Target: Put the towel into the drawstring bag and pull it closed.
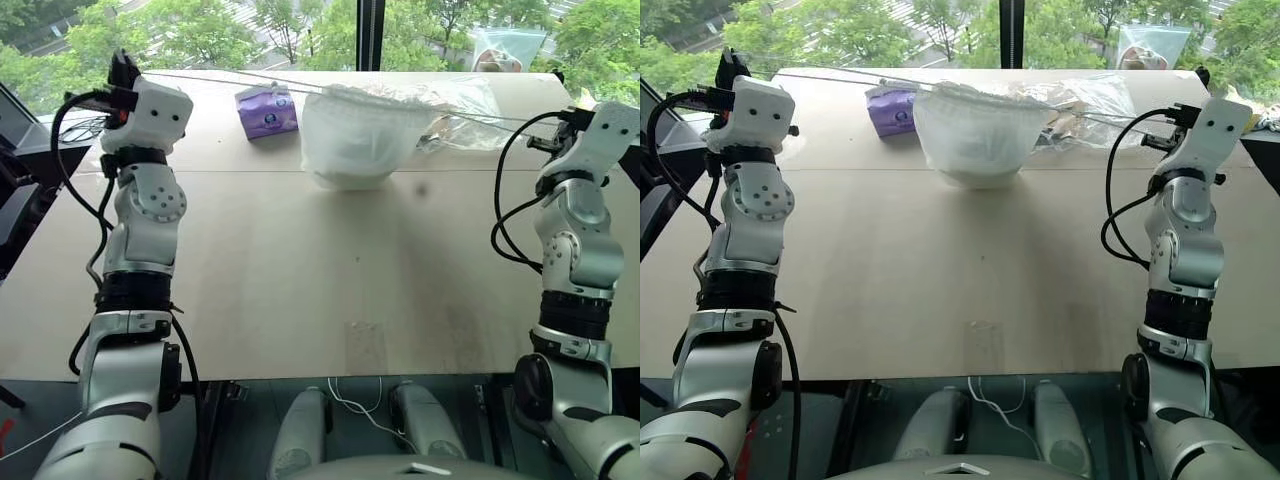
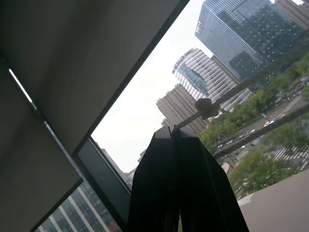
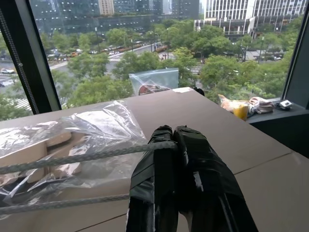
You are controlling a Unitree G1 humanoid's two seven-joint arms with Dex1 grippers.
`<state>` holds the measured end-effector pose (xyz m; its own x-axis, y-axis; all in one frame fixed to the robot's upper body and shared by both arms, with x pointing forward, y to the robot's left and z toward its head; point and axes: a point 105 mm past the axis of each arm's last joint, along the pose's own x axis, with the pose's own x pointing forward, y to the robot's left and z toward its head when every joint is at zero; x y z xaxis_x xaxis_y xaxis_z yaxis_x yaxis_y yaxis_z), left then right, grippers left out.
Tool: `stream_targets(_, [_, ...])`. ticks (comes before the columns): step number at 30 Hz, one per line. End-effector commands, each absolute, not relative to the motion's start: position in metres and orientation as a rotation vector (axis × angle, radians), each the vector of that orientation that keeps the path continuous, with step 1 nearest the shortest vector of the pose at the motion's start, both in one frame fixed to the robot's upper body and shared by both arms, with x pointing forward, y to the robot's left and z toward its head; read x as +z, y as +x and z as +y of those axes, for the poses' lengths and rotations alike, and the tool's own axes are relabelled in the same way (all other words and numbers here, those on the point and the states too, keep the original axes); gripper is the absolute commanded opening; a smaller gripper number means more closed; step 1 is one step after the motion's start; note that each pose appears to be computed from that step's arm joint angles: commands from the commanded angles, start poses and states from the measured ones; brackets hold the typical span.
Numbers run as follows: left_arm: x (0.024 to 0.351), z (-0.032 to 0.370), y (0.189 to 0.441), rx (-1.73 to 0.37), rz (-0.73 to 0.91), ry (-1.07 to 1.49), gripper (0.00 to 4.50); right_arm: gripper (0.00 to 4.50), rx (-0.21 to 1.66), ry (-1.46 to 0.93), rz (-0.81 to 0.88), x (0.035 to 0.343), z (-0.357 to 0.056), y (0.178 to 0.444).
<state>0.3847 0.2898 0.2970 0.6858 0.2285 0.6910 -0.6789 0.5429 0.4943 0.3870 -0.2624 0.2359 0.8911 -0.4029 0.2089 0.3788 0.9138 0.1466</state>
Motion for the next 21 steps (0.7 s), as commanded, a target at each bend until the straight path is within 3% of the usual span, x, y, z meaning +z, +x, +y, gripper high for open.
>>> stream_targets(1, [0.280,0.350,0.367,0.807,-0.486,0.634,0.04,0.00,-0.629,0.165,-0.222,0.228,-0.310,0.367])
stream_targets(5, [0.239,0.391,0.349,0.971,-0.336,0.452,0.04,0.00,-0.790,0.321,-0.149,0.202,-0.333,0.352])
stream_targets(8, [0.232,0.401,0.339,1.033,-0.304,0.433,0.04,0.00,-0.885,0.401,-0.104,0.187,-0.343,0.343])
stream_targets(10, [0.231,0.395,0.344,0.998,-0.304,0.420,0.04,0.00,-0.838,0.424,-0.085,0.184,-0.337,0.349])
stream_targets(17, [0.235,0.325,0.396,0.556,-0.394,0.200,0.04,0.00,-0.273,0.378,0.036,0.188,-0.244,0.391])
stream_targets(21, [0.225,0.254,0.422,0.125,-0.353,0.165,0.04,0.00,0.126,0.229,0.097,0.189,-0.182,0.385])
